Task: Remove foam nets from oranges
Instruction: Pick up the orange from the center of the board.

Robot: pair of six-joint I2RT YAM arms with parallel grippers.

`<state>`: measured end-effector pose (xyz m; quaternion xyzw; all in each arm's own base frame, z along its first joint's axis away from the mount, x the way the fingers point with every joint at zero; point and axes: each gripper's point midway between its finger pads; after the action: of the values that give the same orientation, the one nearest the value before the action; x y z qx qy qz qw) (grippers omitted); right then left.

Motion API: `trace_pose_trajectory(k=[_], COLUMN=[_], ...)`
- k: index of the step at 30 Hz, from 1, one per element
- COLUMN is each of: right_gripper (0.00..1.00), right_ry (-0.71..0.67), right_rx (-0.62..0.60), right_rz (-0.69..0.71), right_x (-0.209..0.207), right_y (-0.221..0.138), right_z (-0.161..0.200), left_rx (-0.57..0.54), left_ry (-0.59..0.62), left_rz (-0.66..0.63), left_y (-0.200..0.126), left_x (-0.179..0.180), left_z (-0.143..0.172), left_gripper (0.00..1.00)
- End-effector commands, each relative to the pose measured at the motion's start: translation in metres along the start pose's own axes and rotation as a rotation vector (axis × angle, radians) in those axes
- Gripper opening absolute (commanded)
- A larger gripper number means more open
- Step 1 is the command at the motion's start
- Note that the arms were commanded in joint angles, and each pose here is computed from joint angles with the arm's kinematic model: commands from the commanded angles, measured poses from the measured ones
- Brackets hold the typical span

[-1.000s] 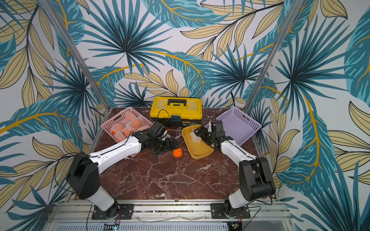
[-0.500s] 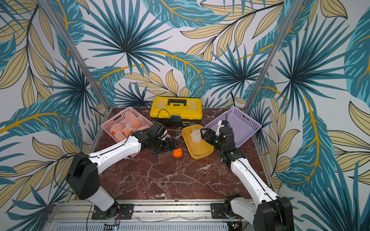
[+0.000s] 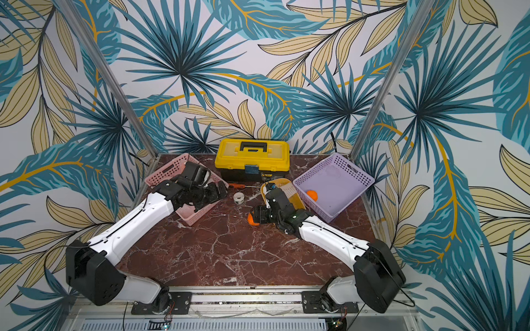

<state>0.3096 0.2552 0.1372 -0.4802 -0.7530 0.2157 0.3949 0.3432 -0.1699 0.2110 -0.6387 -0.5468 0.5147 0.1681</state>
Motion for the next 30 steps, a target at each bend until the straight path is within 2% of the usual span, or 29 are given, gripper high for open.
trace_pose_trajectory(k=[1,5,8,14,23,30], right_gripper=[0.81,0.81,0.81,0.81,0.79,0.71], right_ry=[-0.1,-0.154,-0.178,-0.197,-0.194,-0.203], right_rx=[0.079,0.11,0.106,0.159,0.229,0.264], right_rz=[0.138,0.248,0.285,0.337,0.382,0.399], right_x=[-0.011,-0.018,-0.017,-0.021,-0.026,-0.031], right_y=[0.014,0.03,0.038,0.061,0.086,0.099], right_z=[0.018,0.021,0.018,0.024,0.036,0.045], left_rx=[-0.048,-0.078,-0.093,-0.107,-0.125,-0.11], left_ry=[0.035,0.067,0.111,0.095,0.057,0.047], left_rz=[-0.026,0.001,-0.035,-0.151,-0.122,-0.103], left_y=[-0.019,-0.04,-0.043,-0.03,-0.029,-0.028], left_x=[0.012,0.019,0.026,0.058,0.063,0.061], left_z=[-0.016,-0.046,-0.056,-0.057,-0.054,-0.052], left_gripper=[0.99,0.99,0.99,1.0,1.0,0.99])
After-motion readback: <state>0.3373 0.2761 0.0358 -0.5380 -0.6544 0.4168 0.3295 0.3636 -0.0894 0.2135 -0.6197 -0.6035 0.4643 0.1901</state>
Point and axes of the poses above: each gripper's point midway between its finger pads, its own y axis out along the fingers, its own x axis along the line the jaws close on, z = x × y, and after that the axes turned 4 degrees about y, right-handed
